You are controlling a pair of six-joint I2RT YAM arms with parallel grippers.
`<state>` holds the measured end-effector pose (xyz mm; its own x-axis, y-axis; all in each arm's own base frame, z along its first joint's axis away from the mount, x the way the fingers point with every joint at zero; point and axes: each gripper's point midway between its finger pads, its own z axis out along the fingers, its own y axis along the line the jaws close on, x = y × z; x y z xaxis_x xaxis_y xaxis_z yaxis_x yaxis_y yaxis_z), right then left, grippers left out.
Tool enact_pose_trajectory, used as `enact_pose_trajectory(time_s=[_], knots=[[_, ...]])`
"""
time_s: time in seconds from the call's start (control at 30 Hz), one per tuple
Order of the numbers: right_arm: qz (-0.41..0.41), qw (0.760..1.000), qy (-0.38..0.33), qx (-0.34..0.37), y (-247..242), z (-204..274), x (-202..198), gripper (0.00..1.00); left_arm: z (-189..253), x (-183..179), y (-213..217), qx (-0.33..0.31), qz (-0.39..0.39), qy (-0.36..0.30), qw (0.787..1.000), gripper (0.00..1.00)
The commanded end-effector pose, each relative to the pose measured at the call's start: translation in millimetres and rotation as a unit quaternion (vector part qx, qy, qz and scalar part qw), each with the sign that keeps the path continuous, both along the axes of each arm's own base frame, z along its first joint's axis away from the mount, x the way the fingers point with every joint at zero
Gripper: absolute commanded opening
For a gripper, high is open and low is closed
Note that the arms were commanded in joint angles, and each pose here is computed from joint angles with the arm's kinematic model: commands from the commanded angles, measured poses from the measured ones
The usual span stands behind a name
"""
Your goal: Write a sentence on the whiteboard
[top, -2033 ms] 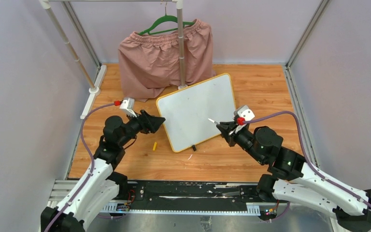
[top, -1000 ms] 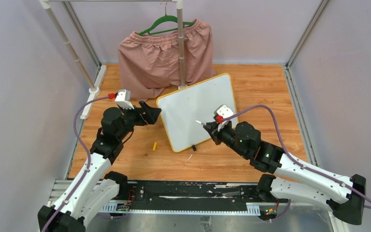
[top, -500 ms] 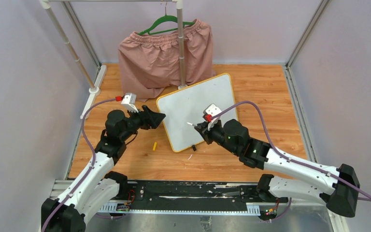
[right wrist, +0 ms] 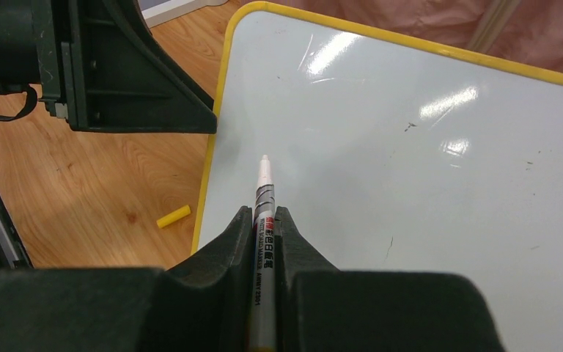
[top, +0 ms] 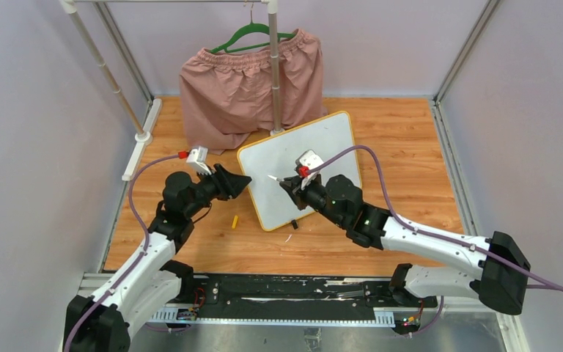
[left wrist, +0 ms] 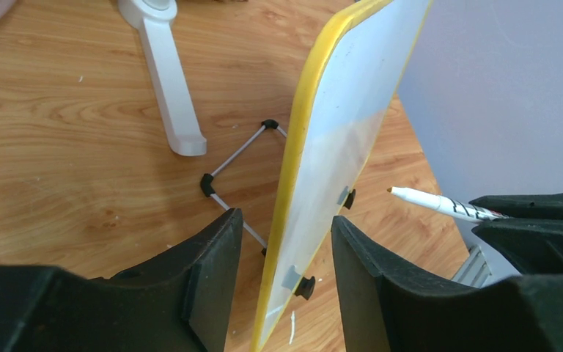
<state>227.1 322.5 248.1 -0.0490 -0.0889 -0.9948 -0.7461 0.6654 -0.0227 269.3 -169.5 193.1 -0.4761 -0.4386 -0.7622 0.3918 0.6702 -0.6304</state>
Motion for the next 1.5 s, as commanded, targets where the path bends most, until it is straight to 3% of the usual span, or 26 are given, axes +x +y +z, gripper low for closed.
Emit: enact_pose_trajectory(time_s=[0.0,0.3,0.8,1.47], knots=[[0.004,0.999,-0.039,0.032,15,36,4,0.00,11,1,-5,-0.017,-0.014,-0.022,1.000,0.51],[-0.002,0.999,-0.045,0.029,28,39,13,0.00,7,4,-8,-0.024,-0.018,-0.018,0.999,0.45],[-0.022,0.998,-0.045,0.026,33,42,23,0.00,-2,6,-8,-0.017,-0.018,-0.011,1.000,0.21],[-0.044,0.998,-0.042,0.008,34,36,33,0.00,-8,3,-8,-0.014,-0.018,-0.007,1.000,0.04]])
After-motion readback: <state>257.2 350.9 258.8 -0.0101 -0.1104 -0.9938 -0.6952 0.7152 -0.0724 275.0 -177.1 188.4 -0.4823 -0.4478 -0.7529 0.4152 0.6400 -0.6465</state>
